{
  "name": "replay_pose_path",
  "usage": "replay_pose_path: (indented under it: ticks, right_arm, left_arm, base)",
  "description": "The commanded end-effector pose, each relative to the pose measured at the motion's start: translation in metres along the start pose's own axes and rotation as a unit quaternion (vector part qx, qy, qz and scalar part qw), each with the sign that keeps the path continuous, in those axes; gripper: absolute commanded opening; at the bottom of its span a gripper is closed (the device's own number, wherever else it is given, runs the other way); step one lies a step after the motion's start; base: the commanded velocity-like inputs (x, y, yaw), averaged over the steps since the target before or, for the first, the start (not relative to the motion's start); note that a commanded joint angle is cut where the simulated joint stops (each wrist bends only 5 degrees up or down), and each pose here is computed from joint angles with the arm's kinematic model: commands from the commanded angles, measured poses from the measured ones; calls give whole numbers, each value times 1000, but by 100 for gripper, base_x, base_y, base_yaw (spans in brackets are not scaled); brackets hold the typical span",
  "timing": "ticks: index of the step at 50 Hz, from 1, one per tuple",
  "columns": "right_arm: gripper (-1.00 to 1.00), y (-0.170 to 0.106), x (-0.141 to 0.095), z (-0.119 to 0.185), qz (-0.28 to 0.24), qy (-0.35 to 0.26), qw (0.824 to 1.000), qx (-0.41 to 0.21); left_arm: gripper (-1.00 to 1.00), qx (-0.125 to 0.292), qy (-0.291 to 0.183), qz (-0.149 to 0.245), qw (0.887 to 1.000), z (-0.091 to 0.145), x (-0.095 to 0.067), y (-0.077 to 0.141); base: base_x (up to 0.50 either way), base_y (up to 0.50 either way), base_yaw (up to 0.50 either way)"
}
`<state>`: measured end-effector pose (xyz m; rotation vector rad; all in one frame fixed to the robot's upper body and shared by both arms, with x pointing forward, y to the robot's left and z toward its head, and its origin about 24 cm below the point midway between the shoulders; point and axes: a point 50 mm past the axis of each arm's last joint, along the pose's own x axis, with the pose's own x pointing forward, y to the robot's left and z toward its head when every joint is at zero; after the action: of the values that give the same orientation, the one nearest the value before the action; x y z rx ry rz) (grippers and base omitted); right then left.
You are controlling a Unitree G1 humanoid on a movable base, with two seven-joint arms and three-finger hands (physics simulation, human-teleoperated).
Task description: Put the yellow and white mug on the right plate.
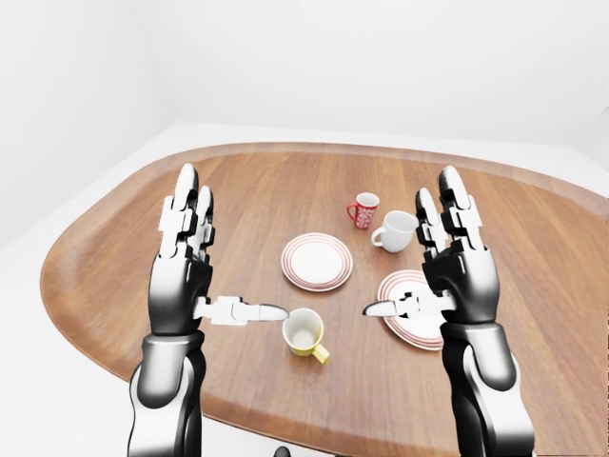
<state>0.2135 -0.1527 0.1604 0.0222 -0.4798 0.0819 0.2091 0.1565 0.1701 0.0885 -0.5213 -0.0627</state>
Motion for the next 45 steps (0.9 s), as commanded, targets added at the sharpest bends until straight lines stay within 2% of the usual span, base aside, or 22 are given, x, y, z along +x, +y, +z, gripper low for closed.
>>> replay_pose_path:
  ticks: [1,27,33,35,36,41,42,45]
  right_arm:
    - [100,0,0,-4,-3,11,1000,-20]
    - [100,1,2,-9,-3,20,999,-40]
    - [100,1,4,-9,-1,19,999,-49]
    - [100,1,5,-9,1,19,998,-52]
    - [100,2,5,-10,2,19,998,-55]
    - [100,5,7,-5,11,8,998,-64]
    - [100,5,7,-5,11,8,998,-64]
    - [100,5,11,-1,15,-4,997,-69]
  left_arm:
    - [100,0,-1,0,1000,0,0,0]
    - [100,-2,7,-3,1000,-3,0,-2]
    - [100,7,5,-19,1000,-4,5,-2]
    - [100,19,-4,-24,1000,-1,7,-1]
    - [100,3,-36,10,999,10,13,8]
    - [100,15,-102,-10,995,35,24,5]
    - [100,16,-103,-10,995,35,24,5]
    - [100,20,-148,-8,989,51,35,9]
  base:
    - [48,9,0]
    - [2,0,0]
    - [0,0,0]
    - [0,0,0]
    - [0,0,0]
    - [0,0,0]
    - [0,0,0]
    - [0,0,0]
